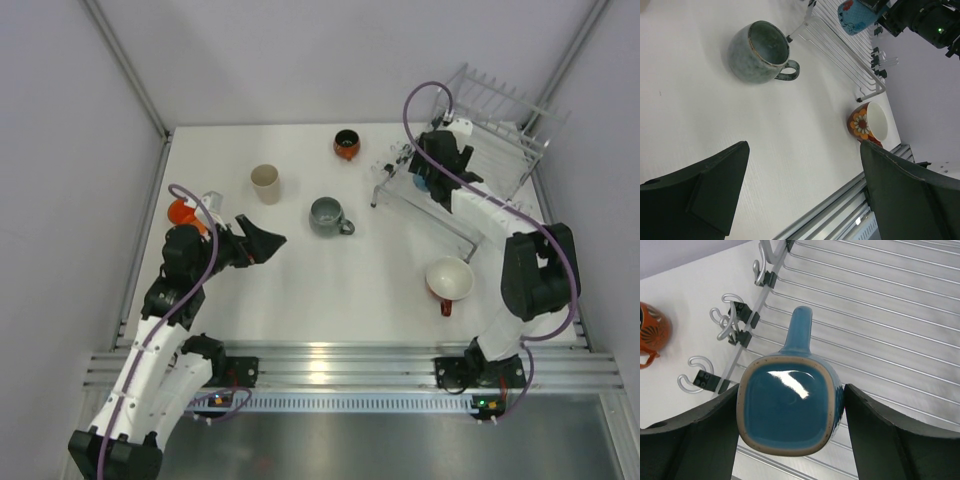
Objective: Load the cups into the dish rack
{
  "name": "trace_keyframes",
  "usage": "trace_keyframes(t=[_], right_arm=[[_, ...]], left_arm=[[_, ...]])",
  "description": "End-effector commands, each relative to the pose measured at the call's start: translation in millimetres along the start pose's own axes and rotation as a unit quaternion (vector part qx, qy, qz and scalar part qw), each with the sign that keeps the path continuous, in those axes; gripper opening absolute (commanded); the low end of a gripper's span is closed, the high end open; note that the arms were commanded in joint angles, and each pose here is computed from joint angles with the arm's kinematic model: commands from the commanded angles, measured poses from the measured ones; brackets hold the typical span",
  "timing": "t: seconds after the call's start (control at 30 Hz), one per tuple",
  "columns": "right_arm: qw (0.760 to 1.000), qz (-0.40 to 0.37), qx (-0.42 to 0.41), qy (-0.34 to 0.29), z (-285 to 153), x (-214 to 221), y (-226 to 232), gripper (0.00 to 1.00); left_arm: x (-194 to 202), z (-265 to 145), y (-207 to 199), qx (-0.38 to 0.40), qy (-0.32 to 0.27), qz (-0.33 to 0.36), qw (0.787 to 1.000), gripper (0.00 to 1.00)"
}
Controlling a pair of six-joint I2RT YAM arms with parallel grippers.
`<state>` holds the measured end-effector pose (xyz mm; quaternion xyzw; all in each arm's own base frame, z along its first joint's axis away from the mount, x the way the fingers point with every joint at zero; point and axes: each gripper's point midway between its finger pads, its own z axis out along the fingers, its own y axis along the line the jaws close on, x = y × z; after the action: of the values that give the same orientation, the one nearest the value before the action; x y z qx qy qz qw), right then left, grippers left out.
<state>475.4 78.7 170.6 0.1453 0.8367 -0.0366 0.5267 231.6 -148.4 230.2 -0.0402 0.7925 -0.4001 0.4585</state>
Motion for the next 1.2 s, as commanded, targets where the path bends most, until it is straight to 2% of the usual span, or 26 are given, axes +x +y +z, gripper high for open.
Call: trace_keyframes(t=[0.0, 0.77, 0.93, 1.0, 1.17], right_arm=[[0.995, 0.079, 0.013, -0.061, -5, -48, 9, 0.0], [0.992, 0.105, 0.045, -0.045, -2, -13, 43, 0.0], [0.992, 0.091, 0.067, -0.053, 4, -12, 35, 0.0], [0.994, 0.082, 0.047, -0.063, 10, -19, 37, 0.0], [0.995, 0.062, 0.053, -0.059, 31, -28, 21, 0.0]], left_arm=[[-10, -3, -7, 0.004, -0.016, 0.015, 1.0, 0.98], [-8, 1, -1, -0.008, -0.011, -0.002, 1.0, 0.98], [-8, -1, -2, -0.005, -0.014, 0.005, 1.0, 0.98], [-8, -2, -3, -0.002, -0.016, 0.007, 1.0, 0.98], [-8, -4, -2, -0.006, -0.017, 0.01, 1.0, 0.98]])
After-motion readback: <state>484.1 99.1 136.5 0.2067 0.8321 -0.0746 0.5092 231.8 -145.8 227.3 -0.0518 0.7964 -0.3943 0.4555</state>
